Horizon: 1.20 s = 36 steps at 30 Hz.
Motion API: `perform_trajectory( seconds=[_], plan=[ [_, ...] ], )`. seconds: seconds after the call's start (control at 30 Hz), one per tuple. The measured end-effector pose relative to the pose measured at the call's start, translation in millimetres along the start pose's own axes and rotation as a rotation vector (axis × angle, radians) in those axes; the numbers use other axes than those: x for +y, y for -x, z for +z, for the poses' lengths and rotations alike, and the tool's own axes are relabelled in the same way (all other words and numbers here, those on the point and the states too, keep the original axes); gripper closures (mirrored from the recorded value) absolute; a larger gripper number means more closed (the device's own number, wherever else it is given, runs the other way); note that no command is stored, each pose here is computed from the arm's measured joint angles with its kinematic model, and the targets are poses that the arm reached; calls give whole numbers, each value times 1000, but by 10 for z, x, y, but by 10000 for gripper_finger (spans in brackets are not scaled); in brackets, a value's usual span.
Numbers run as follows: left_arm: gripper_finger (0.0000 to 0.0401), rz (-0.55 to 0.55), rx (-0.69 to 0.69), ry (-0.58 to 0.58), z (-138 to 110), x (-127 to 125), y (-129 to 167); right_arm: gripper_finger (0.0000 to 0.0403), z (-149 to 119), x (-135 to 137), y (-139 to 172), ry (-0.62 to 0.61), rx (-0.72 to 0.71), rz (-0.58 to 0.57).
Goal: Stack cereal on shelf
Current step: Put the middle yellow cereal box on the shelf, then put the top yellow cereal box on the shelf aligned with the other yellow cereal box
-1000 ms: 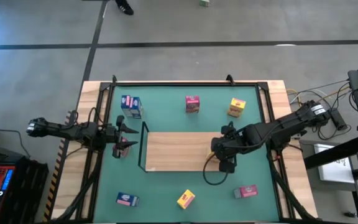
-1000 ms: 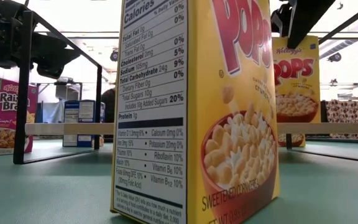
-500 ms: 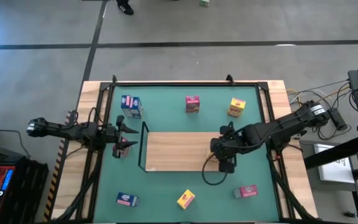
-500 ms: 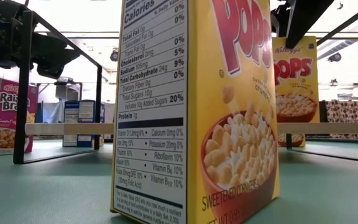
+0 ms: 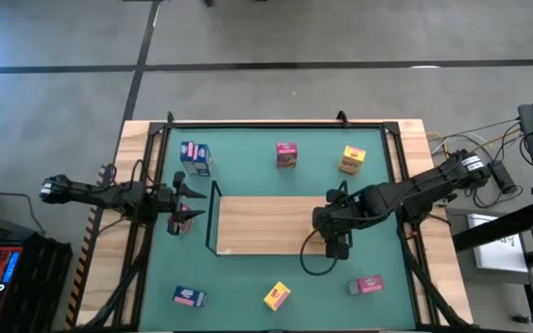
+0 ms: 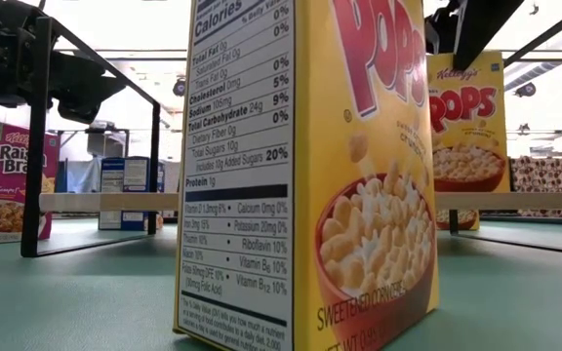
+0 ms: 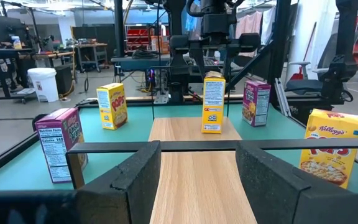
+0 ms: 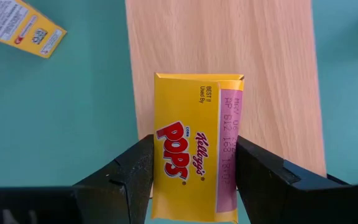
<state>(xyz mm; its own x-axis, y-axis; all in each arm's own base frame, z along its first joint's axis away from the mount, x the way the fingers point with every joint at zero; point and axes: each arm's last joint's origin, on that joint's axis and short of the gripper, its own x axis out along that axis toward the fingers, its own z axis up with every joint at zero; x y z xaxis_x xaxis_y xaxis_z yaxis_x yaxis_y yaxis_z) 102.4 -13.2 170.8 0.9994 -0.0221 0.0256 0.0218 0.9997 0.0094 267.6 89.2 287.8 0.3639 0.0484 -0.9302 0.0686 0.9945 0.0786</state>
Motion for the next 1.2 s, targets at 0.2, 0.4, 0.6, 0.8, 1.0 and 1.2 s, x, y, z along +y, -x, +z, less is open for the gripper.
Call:
perform_trajectory(
  seconds=[0.2,0.4,0.6,0.8,1.0,1.2],
  plan=[
    [209,0,0,0,0,0,0,215,3,4,0,-1,-1,9],
    [209,0,0,0,0,0,0,203,13,16,0,0,-6,34],
    [209,0,-1,0,0,0,0,175,13,14,0,6,-6,33],
    [209,0,0,0,0,0,0,139,12,12,19,8,-12,35],
    [209,0,0,0,0,0,0,103,44,18,112,5,-44,47],
    [209,0,0,0,0,0,0,79,51,17,130,5,-47,41]
  ],
)
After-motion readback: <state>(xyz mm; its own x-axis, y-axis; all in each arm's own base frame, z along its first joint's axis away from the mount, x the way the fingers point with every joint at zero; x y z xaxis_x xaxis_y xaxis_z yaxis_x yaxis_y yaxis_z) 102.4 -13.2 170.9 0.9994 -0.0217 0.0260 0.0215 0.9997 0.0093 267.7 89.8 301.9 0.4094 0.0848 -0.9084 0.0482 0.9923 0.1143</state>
